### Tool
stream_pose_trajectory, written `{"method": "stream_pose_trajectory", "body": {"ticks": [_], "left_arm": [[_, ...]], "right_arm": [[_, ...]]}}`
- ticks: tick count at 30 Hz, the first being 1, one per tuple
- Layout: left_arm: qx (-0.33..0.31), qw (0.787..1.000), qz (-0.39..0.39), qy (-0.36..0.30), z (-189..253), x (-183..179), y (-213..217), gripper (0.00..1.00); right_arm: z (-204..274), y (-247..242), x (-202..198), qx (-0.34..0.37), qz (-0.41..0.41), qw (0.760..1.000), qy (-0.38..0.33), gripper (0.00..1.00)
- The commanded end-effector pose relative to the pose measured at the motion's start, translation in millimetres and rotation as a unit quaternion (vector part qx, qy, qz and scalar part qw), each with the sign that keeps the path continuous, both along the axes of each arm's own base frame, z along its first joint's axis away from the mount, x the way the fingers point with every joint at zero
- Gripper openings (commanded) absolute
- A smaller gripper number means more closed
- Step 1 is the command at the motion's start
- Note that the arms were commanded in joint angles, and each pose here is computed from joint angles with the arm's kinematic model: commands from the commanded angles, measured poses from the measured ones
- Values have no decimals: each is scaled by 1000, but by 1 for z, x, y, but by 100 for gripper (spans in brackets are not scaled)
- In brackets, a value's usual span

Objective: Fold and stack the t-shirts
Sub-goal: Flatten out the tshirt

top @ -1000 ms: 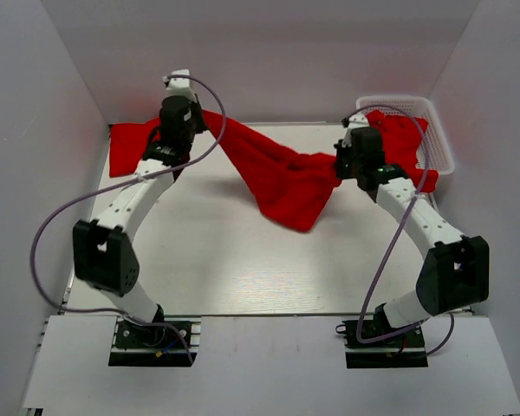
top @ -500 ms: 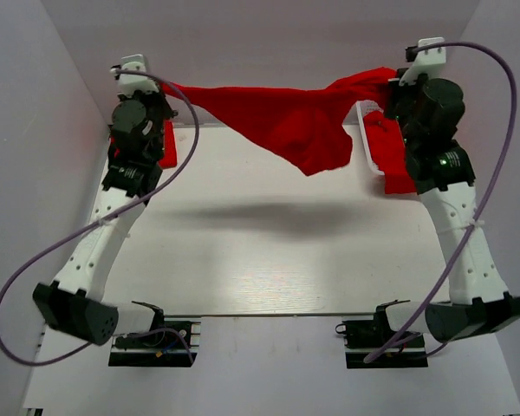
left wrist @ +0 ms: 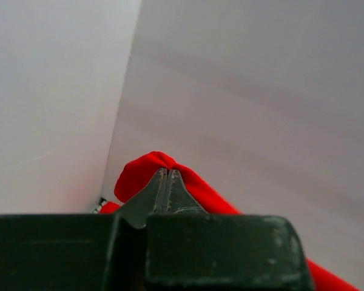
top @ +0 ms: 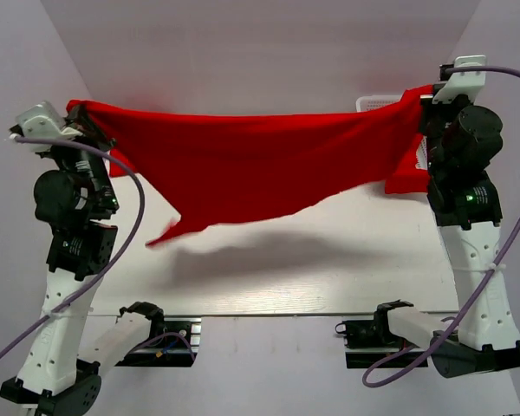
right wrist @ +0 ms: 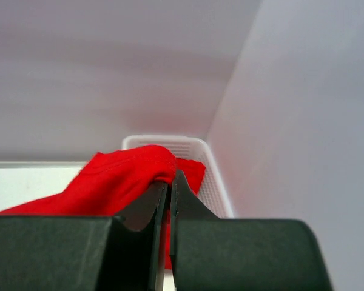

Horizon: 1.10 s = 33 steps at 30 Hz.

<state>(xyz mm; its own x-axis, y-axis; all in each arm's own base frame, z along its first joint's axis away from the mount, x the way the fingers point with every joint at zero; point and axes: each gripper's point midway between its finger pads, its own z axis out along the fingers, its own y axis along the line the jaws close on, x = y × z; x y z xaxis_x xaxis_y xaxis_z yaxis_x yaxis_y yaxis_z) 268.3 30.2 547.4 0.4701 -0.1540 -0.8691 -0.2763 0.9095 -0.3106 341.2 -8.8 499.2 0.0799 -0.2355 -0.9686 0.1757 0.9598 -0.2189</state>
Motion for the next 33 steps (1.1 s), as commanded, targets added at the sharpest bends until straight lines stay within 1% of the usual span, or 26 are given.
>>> {"method": "stream_pose_trajectory", "body": {"ticks": [1, 5, 7, 8, 12, 13, 16, 17, 19, 20, 23, 25, 28, 29, 30, 32, 33], "left_arm": [[28, 996, -46, 71, -35, 37, -26, 0], [24, 996, -43, 81, -33, 42, -26, 0], [22, 997, -41, 57, -19, 36, -24, 0], [19, 998, -41, 45, -11, 28, -21, 0], [14, 999, -33, 20, 6, 7, -13, 0], [13, 999, -38, 4, 14, -6, -11, 0], [14, 999, -41, -14, 22, -25, -6, 0], [15, 999, -39, -26, 29, -40, -1, 0], [13, 998, -42, -41, 36, -55, 2, 0], [18, 998, -40, -38, 37, -56, 3, 0], [18, 998, -45, -47, 44, -65, 4, 0], [27, 997, -55, -38, 41, -57, -2, 0], [36, 997, -72, -21, 35, -37, -14, 0], [38, 996, -75, 6, 21, -18, -20, 0], [34, 997, -73, 22, 10, -6, -22, 0], [29, 995, -65, 65, -20, 21, -27, 0], [17, 994, -53, 89, -39, 42, -29, 0]], "right_arm": [[19, 16, -3, -3, 52, 998, -34, 0], [17, 15, 7, -7, 45, 999, -20, 0], [26, 15, 2, -17, 47, 998, -30, 0], [37, 18, -4, -20, 60, 997, -43, 0], [55, 20, -24, -32, 73, 995, -64, 0], [62, 16, -37, -40, 70, 994, -75, 0], [71, 5, -61, -42, 48, 994, -92, 0], [74, 3, -67, -41, 43, 993, -100, 0], [81, -6, -84, -41, 23, 992, -118, 0], [85, -8, -93, -42, 22, 991, -128, 0], [87, -13, -95, -44, 9, 990, -133, 0], [86, -11, -92, -44, 11, 990, -130, 0], [72, -8, -64, -41, 11, 994, -105, 0], [68, -5, -56, -41, 16, 994, -99, 0], [53, 1, -32, -39, 22, 996, -73, 0], [37, 9, -10, -36, 37, 997, -50, 0], [11, 14, 23, -34, 40, 999, -11, 0]]}}
